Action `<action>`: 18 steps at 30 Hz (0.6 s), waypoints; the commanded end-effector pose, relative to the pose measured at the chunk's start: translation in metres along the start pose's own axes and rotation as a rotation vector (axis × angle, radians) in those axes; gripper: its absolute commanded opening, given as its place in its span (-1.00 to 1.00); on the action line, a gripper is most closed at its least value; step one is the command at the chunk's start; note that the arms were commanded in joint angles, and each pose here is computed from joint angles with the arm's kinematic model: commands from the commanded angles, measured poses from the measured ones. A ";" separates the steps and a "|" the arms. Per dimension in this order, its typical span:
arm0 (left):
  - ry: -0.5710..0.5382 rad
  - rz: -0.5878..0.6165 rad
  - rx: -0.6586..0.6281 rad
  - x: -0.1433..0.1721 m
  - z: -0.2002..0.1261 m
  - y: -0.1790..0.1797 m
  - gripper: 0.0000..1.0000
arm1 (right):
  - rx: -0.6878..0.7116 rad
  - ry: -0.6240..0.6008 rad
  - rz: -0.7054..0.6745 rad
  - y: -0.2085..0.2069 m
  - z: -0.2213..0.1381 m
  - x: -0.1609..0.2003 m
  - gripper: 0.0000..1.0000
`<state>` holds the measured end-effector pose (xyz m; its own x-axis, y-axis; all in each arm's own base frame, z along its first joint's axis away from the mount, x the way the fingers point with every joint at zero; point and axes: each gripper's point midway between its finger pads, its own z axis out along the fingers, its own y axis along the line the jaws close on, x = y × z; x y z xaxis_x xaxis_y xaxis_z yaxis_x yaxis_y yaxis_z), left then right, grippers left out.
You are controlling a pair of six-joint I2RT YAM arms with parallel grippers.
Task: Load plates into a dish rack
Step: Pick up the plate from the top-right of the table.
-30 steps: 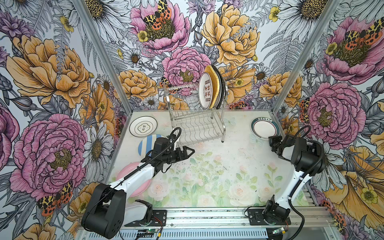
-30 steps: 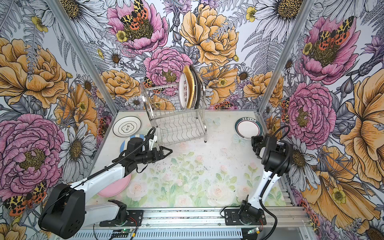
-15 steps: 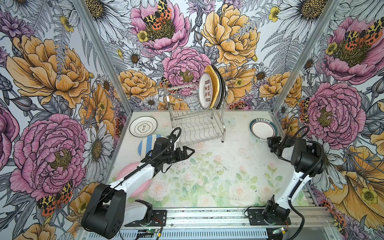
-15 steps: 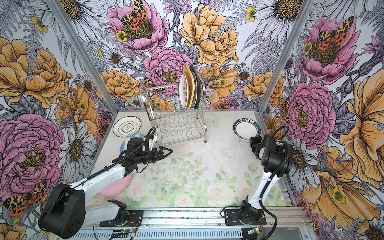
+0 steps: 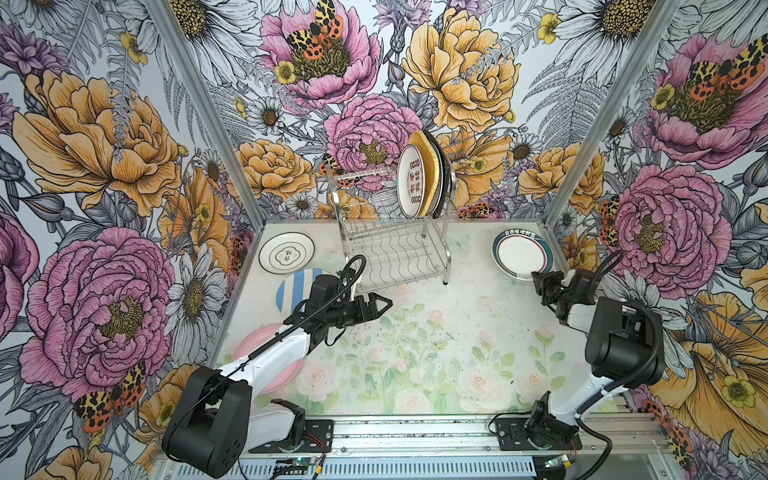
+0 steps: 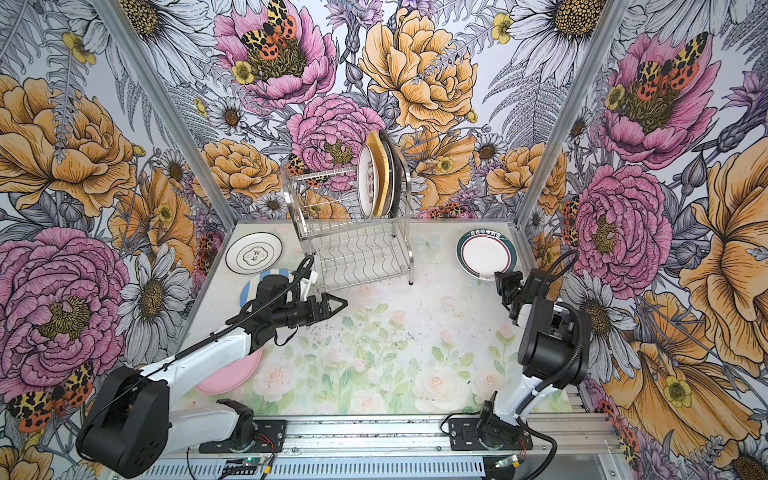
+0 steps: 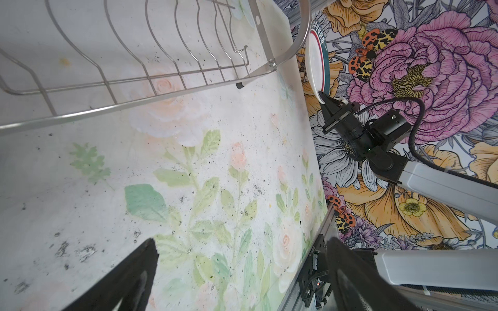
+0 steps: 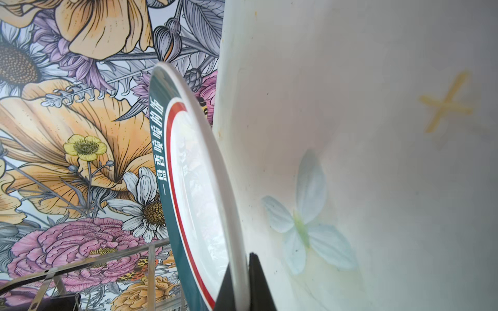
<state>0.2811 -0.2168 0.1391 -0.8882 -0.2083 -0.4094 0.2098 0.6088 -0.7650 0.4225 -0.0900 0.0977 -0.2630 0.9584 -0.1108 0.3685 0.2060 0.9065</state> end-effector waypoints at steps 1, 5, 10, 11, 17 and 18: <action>-0.034 0.072 0.039 -0.013 -0.002 -0.021 0.96 | -0.090 0.058 -0.091 0.035 -0.016 0.021 -1.00; -0.023 0.089 0.055 -0.012 0.000 -0.028 0.96 | -0.107 0.114 -0.150 0.051 -0.033 0.047 -1.00; -0.019 0.102 0.071 -0.012 0.002 -0.035 0.96 | -0.132 0.184 -0.201 0.068 -0.055 0.078 -1.00; -0.020 0.105 0.075 -0.013 0.003 -0.036 0.96 | -0.136 0.199 -0.214 0.071 -0.059 0.084 -1.00; -0.017 0.117 0.117 -0.014 0.008 -0.047 0.96 | -0.146 0.305 -0.272 0.081 -0.078 0.128 -1.00; -0.018 0.122 0.129 -0.016 0.009 -0.049 0.96 | -0.150 0.324 -0.286 0.082 -0.081 0.137 -1.00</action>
<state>0.2814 -0.2396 0.1573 -0.8765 -0.1636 -0.4528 0.2887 0.5740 -0.7662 0.3594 0.0193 0.1815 -0.5439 0.8089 -0.2232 0.1725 0.3681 0.9136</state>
